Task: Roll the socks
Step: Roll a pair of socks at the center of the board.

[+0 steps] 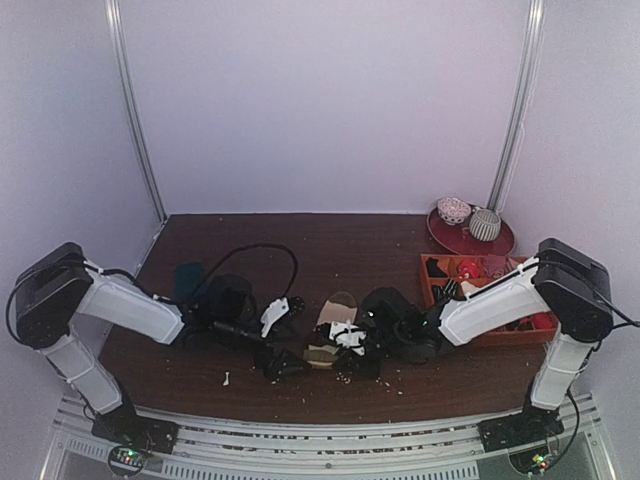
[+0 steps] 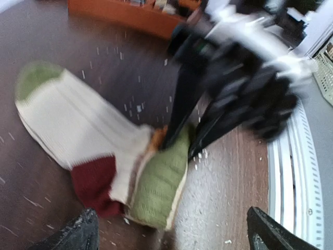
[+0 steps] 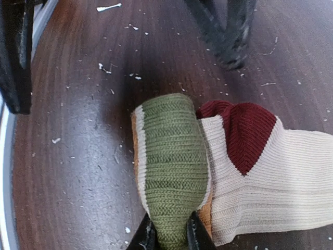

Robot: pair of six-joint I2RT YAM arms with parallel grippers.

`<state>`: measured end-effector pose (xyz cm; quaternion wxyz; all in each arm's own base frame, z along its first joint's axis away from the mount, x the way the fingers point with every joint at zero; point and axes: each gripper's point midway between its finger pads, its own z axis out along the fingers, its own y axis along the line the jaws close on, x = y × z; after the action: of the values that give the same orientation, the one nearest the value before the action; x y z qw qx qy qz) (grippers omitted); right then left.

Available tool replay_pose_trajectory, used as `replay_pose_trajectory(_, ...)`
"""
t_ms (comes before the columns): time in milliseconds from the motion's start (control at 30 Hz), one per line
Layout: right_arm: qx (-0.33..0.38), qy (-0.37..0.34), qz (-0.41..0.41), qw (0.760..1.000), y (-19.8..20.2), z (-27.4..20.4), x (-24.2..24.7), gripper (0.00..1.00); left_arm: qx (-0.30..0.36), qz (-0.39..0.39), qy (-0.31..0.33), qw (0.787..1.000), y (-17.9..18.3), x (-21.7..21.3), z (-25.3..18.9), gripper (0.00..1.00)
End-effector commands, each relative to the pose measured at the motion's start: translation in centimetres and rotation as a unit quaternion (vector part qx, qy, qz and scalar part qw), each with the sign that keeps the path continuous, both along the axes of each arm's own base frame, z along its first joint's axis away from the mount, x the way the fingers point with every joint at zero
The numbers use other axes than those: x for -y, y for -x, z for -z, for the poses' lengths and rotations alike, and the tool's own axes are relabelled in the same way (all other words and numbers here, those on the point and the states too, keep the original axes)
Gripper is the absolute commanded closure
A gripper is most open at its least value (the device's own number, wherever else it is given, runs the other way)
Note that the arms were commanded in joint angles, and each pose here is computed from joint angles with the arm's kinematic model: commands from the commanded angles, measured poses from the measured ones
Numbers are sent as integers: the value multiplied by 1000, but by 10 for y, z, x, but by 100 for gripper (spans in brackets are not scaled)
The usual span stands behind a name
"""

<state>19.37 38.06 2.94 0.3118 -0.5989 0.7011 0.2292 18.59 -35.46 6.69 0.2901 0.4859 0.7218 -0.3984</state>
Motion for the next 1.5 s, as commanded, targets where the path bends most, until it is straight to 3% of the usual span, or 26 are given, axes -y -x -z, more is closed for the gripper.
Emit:
replay_pose_trajectory(0,-240,73,-18,968,59,46,28,85,151,16,47,987,-11,6,-35,2)
replay_pose_trajectory(100,-314,98,9,944,61,62,33,85,182,29,60,981,-6,10,-38,2)
replay_pose_trajectory(267,-378,93,45,920,52,68,37,85,173,51,66,981,3,12,-25,2)
replay_pose_trajectory(467,-398,102,72,909,40,77,46,85,149,59,49,986,12,6,-1,2)
replay_pose_trajectory(767,-400,116,76,906,41,81,50,86,117,45,28,992,3,13,25,33)
replay_pose_trajectory(867,-402,119,79,904,41,82,52,86,107,45,17,993,2,14,33,52)
replay_pose_trajectory(933,-402,121,79,904,41,83,52,86,102,45,17,994,2,15,34,56)
replay_pose_trajectory(1000,-405,124,80,903,42,83,52,86,101,42,19,994,1,16,32,55)
replay_pose_trajectory(1100,-405,125,83,902,41,84,53,86,107,35,25,993,-1,15,26,46)
replay_pose_trajectory(1467,-407,129,85,900,40,85,53,86,124,34,34,991,-2,16,10,46)
